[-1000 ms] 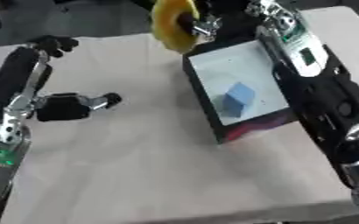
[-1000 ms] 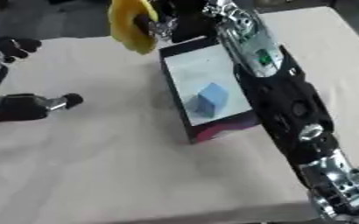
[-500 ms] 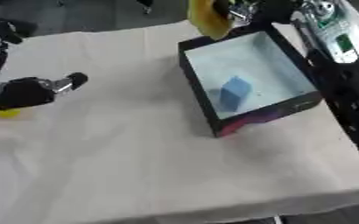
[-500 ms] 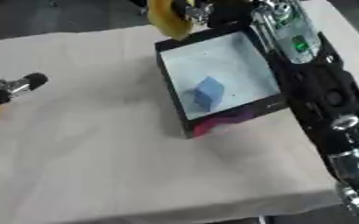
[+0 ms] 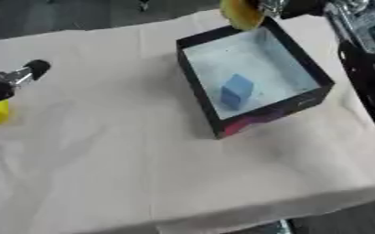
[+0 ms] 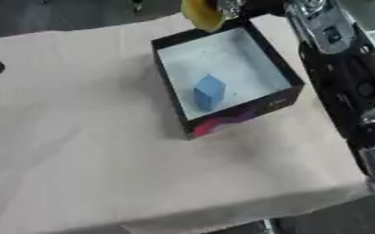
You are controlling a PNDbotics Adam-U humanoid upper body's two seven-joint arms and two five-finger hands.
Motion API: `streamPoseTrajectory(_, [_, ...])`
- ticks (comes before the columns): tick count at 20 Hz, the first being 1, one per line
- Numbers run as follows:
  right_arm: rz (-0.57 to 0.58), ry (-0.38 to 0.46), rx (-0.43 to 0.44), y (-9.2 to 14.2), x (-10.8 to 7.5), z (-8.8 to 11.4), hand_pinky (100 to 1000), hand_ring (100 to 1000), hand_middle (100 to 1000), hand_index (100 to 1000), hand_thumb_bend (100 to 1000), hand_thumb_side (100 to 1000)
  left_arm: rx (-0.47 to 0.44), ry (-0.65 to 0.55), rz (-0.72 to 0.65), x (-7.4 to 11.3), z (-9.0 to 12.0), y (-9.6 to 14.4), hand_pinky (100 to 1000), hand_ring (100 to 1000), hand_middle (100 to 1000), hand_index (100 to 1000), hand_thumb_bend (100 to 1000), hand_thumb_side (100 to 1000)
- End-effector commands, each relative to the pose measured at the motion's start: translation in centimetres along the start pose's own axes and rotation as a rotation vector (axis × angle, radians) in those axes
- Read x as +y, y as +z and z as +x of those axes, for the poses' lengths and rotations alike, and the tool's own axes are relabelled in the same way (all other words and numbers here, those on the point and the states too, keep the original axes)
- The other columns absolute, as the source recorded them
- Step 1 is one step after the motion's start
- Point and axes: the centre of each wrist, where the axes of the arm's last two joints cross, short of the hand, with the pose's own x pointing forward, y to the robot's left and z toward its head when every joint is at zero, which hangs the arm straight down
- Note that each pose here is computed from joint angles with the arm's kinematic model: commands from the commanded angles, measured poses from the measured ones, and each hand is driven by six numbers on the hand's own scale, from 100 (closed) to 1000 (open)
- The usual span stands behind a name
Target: Pick up the objects with one hand, pass them to the other hand, and then place them into the box on the other side of the table.
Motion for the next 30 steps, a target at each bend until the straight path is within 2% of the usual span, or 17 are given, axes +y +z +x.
streamPoseTrajectory(1, [-0.012,0.080,0.018,1.1,-1.7,0.2,935,1000,276,613,155,226,-0.004,-0.019,0.051,1.6,-0.1,-0.1,807,758,718,816,743,519])
streamPoseTrajectory(8, [0.042,0.145,0.029,1.9,-2.0,-1.4,936,1000,302,640,166,230,0.005,-0.013,0.067,1.7,-0.3,0.0,806,757,718,816,747,517])
streamPoseTrajectory(12, [0.082,0.177,0.012,2.3,-2.1,-1.9,940,1000,351,689,203,197,0.009,-0.012,0.074,1.8,-0.3,0.0,808,757,718,816,750,517])
streamPoseTrajectory(14, [0.101,0.191,-0.003,2.4,-2.2,-2.0,947,1000,418,765,249,191,0.011,-0.011,0.077,1.8,-0.3,0.0,812,757,718,815,752,517])
streamPoseTrajectory(15, [0.110,0.201,-0.012,2.4,-2.2,-2.0,952,1000,464,809,318,178,0.012,-0.011,0.078,1.8,-0.3,0.0,813,757,718,815,752,517])
streamPoseTrajectory(17, [0.133,0.226,-0.024,2.5,-2.3,-2.0,956,1000,498,847,349,179,0.014,-0.010,0.082,1.9,-0.3,0.0,813,757,717,815,752,517])
streamPoseTrajectory(19, [0.147,0.251,-0.025,2.7,-2.4,-2.0,977,1000,588,931,424,166,0.017,-0.010,0.087,1.9,-0.3,0.0,813,757,717,815,752,516])
streamPoseTrajectory(21, [0.156,0.283,-0.015,2.9,-2.6,-2.0,1000,1000,664,998,416,136,0.020,-0.010,0.091,2.0,-0.4,0.0,813,757,717,819,754,514])
streamPoseTrajectory(24, [0.152,0.337,-0.001,3.1,-2.8,-2.0,1000,1000,750,1000,401,100,0.023,-0.010,0.099,2.1,-0.4,0.0,813,757,717,820,755,513])
streamPoseTrajectory(29, [0.122,0.360,0.004,3.3,-2.8,-2.1,1000,1000,760,1000,400,100,0.025,-0.010,0.107,2.1,-0.4,0.0,813,756,717,821,755,511])
streamPoseTrajectory(30, [0.113,0.350,0.000,3.3,-2.8,-2.1,1000,1000,758,1000,393,131,0.025,-0.010,0.108,2.1,-0.4,0.0,813,756,716,820,755,510])
